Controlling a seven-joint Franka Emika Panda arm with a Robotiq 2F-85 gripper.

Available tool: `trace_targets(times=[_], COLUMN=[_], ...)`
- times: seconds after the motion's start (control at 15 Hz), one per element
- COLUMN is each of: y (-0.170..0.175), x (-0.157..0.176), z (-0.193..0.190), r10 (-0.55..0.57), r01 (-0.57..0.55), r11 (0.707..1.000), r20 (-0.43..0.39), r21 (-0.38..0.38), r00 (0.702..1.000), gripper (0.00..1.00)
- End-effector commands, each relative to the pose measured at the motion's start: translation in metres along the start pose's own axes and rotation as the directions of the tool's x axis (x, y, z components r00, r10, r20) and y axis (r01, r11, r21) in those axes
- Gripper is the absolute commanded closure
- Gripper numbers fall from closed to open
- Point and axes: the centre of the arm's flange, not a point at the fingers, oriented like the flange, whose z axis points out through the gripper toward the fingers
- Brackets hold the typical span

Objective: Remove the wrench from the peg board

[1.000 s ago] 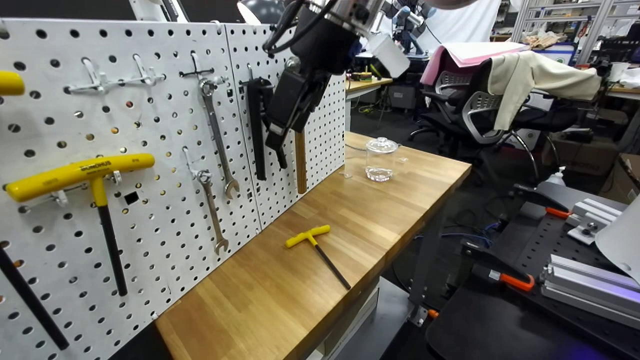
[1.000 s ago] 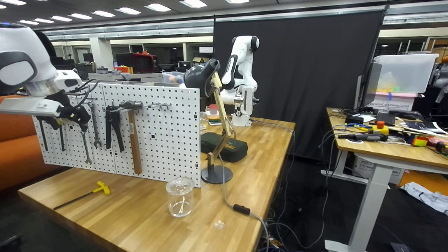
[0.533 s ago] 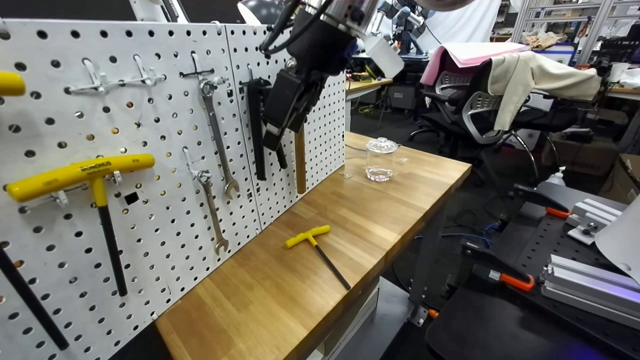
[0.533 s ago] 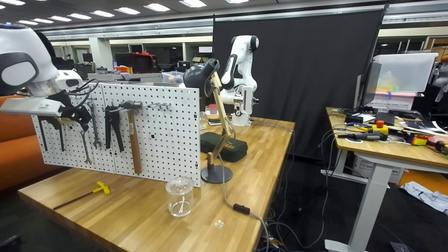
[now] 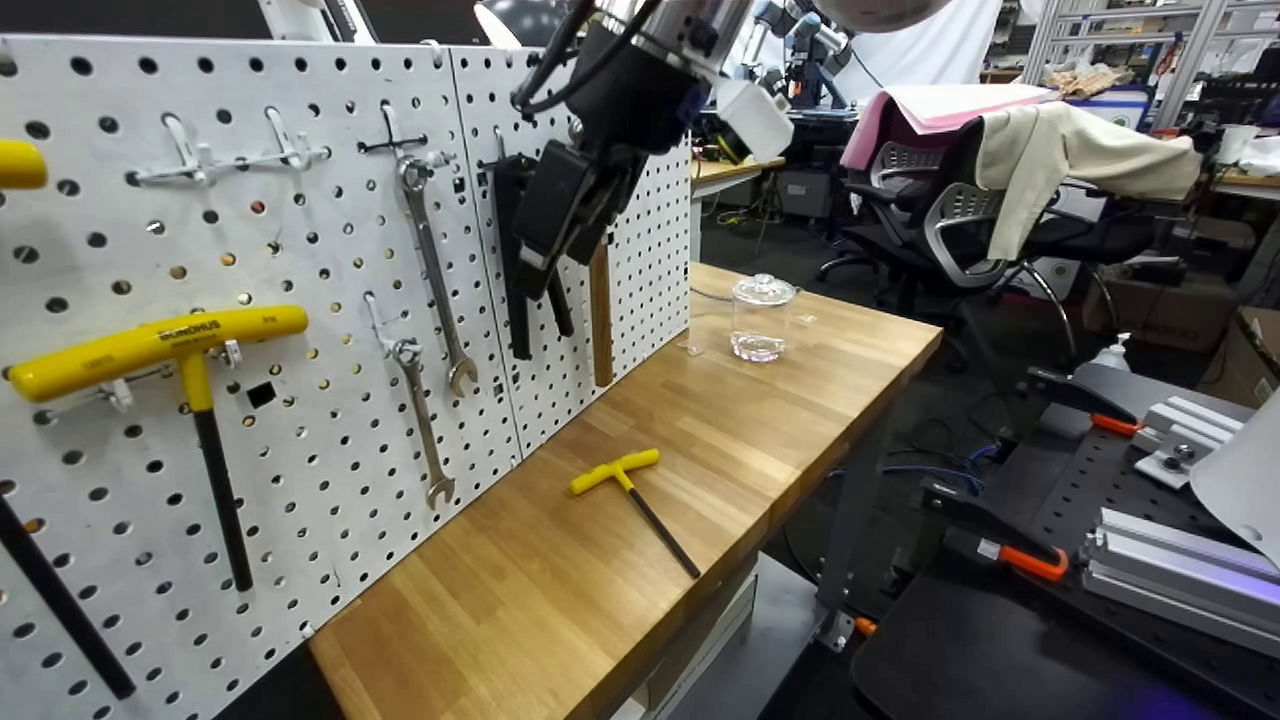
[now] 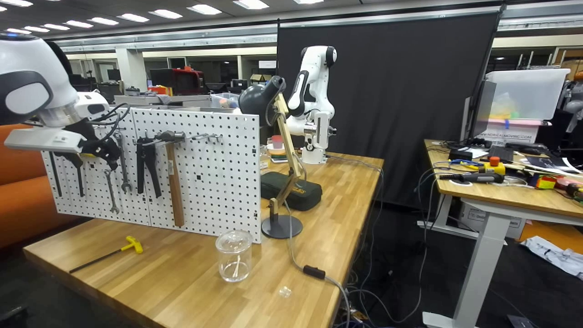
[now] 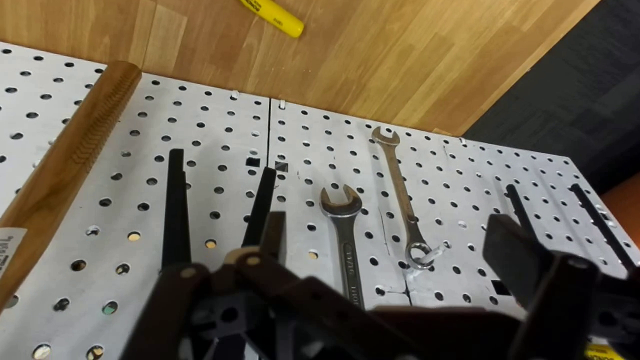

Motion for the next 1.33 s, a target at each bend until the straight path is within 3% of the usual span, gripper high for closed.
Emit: trace_targets(times=[0.0,0.33,0.8,1.27], y=[-0.002,-0.011,0.008,-0.006], x=[0.016,0.037,0.047,0.052], z=[0.023,0.048,0.066,0.074], r10=[0.054,0.099,0.144,0.146], r01=[-0.054,-0.1,-0.153,-0.151], r11=[0.999,0.995,0.988,0.988], r20=[-0.061,-0.13,-0.182,-0.181], r21=[0.0,-0.002,-0.036,-0.013], r00=[0.997,0.987,0.973,0.973], gripper=[0.0,0.0,0.0,0.0])
